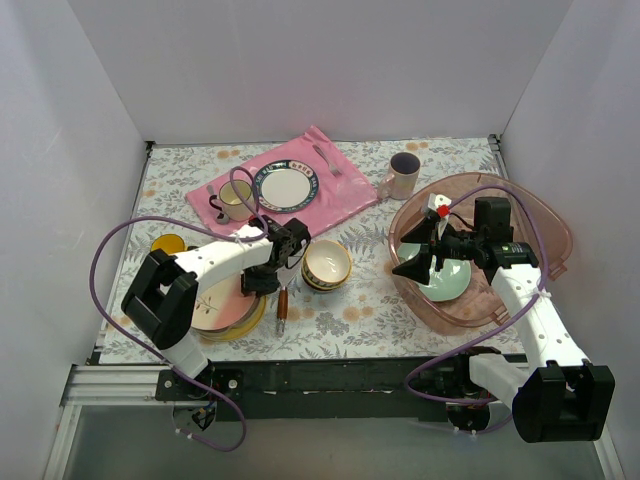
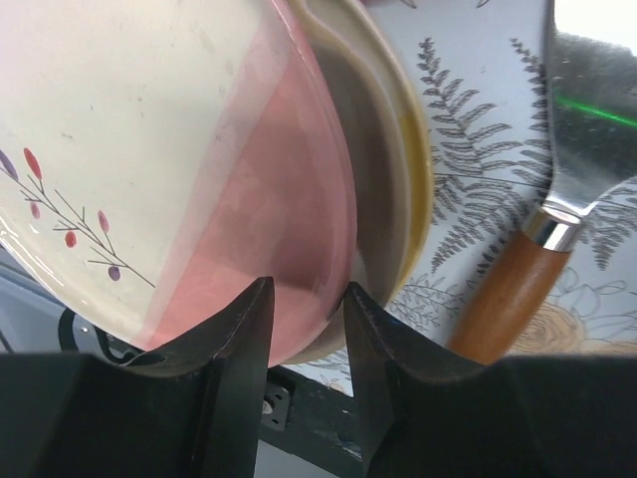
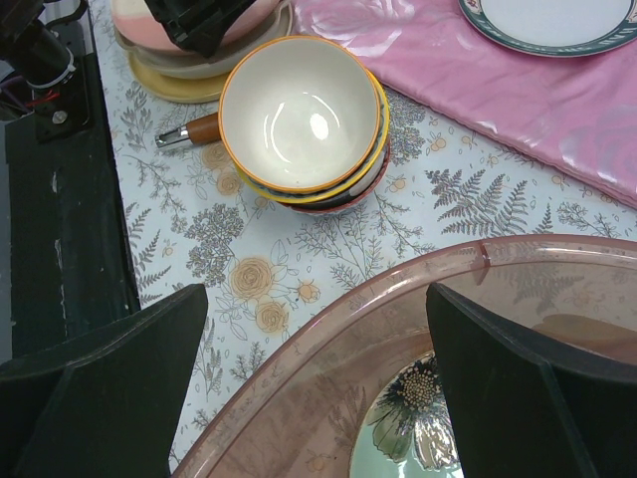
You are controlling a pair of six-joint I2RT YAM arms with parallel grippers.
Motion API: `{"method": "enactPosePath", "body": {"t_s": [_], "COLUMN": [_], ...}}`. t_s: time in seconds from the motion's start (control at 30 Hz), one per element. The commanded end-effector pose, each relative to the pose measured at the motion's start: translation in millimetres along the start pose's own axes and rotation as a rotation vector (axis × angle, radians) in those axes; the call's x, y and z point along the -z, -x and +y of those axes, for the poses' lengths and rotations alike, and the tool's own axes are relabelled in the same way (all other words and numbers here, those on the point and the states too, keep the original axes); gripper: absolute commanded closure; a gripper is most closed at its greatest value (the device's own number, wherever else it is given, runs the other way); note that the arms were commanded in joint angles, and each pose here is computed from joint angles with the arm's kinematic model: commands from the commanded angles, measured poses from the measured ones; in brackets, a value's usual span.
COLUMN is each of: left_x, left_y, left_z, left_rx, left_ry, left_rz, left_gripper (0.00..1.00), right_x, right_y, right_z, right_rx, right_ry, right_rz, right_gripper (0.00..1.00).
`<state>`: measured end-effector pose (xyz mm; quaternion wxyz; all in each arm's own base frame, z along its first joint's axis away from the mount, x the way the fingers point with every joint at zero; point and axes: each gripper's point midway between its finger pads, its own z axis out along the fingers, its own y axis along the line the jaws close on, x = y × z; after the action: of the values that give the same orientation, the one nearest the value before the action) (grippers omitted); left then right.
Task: Place the mixed dishes into the plastic bin
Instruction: Pick up the plate at the center of the board.
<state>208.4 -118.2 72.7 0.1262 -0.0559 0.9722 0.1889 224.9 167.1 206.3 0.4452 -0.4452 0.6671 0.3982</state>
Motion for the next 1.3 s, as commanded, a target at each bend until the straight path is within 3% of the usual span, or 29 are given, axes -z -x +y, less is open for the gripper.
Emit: {"method": "enactPosePath", "body": {"t_s": [0.0, 0.3, 0.83, 1.0, 1.27], "left_x": [-7, -14, -22, -24, 1], "left_y": [-1, -1, 5, 5, 17], "left_z": [19, 20, 23, 23, 22], "left_rx": [-0.049, -0.063, -0.06, -0.064, -0.032], "left_ry": [0.093, 0.134, 0.205, 0.219, 0.196], "left_rz": [-0.033, -0.071, -0.163, -0.164, -0.219], "left_gripper": [0.65, 0.6, 0.62, 0.82, 0.93], "right_x": [-1, 0, 0, 0, 0], "right_y": [-1, 0, 1, 0, 1], "right_z": [0, 1, 1, 1, 0], "right_rx": [0.013, 0.016, 0.019, 0.02, 0.02], "right_ry": [0.008, 0.009, 0.009, 0.008, 0.006], "right_rz": [0.0, -0.001, -0.002, -0.001, -0.001], "right_gripper": [0.01, 0.02, 0.01, 0.01, 0.01]}}
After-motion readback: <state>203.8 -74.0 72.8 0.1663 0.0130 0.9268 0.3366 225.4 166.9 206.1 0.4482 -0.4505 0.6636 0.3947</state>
